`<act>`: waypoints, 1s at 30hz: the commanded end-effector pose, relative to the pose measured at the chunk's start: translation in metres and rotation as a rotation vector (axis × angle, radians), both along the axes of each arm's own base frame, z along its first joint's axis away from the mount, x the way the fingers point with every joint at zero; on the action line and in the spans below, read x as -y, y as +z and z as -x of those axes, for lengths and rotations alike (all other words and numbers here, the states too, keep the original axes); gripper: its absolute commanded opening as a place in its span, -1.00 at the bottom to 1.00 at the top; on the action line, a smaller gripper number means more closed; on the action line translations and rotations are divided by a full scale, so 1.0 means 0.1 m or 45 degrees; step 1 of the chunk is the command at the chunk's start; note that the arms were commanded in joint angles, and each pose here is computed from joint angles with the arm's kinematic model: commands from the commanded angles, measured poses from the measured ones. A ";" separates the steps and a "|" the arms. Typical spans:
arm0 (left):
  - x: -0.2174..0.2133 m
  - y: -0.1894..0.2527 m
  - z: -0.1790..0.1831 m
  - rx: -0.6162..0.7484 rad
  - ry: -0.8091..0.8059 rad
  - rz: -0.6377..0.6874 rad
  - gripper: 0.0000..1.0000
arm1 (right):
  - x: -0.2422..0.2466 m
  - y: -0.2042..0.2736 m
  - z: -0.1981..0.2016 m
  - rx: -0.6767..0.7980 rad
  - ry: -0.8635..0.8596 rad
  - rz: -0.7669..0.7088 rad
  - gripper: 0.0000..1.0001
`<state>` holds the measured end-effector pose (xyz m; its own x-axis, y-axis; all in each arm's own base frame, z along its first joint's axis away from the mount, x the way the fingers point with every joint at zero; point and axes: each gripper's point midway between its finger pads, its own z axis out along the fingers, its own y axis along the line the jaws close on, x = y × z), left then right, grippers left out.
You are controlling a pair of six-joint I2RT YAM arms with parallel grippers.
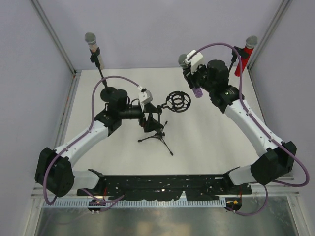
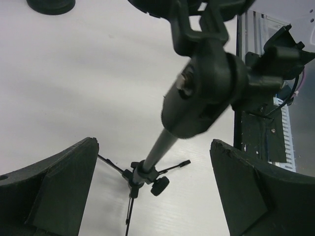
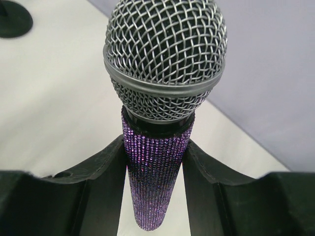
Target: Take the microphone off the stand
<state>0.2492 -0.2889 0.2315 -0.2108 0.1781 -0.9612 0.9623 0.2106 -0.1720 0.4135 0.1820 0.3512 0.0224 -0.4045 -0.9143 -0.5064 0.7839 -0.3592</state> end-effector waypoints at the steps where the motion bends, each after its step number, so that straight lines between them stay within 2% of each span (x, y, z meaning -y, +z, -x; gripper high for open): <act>1: 0.14 0.26 -0.15 0.056 -0.005 0.031 0.99 | 0.09 -0.08 -0.18 -0.001 -0.011 -0.025 -0.83; 3: 0.18 0.28 -0.22 0.057 0.003 0.028 0.91 | 0.11 -0.23 -0.22 -0.047 -0.010 -0.031 -0.83; 5: 0.21 0.28 -0.23 0.051 -0.003 0.033 0.69 | 0.12 -0.33 -0.24 -0.065 -0.006 -0.036 -0.83; 8: 0.22 0.22 -0.24 0.040 -0.007 0.027 -0.01 | 0.10 -0.56 -0.24 -0.110 0.005 -0.019 -0.82; 12: 0.21 0.22 -0.16 0.042 -0.039 0.039 -0.68 | 0.09 -0.78 -0.31 -0.163 0.002 0.017 -0.82; 15: 0.17 0.28 -0.11 0.073 -0.039 0.043 -0.77 | 0.05 -0.88 -0.40 -0.205 0.009 0.046 -0.81; 16: 0.14 0.31 -0.10 0.089 -0.028 0.039 -0.80 | 0.04 -1.05 -0.43 -0.268 0.007 0.066 -0.82; 19: 0.06 0.36 -0.03 0.129 -0.012 0.003 -0.99 | 0.00 -1.11 -0.59 -0.313 -0.001 0.103 -0.81; 24: -0.16 0.42 0.05 0.237 0.061 -0.039 -1.00 | -0.13 -1.50 -0.79 -0.421 -0.003 0.210 -0.80; 30: -0.47 0.64 0.05 0.326 0.171 -0.040 -1.00 | -0.42 -1.77 -0.89 -0.453 0.055 0.317 -0.80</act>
<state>0.2378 -0.2612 0.2615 -0.1007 0.2262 -0.9689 0.9577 0.2859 -0.0328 0.4892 0.1991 0.1413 -0.3625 -0.5881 -0.7230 -0.6540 0.7132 -0.2523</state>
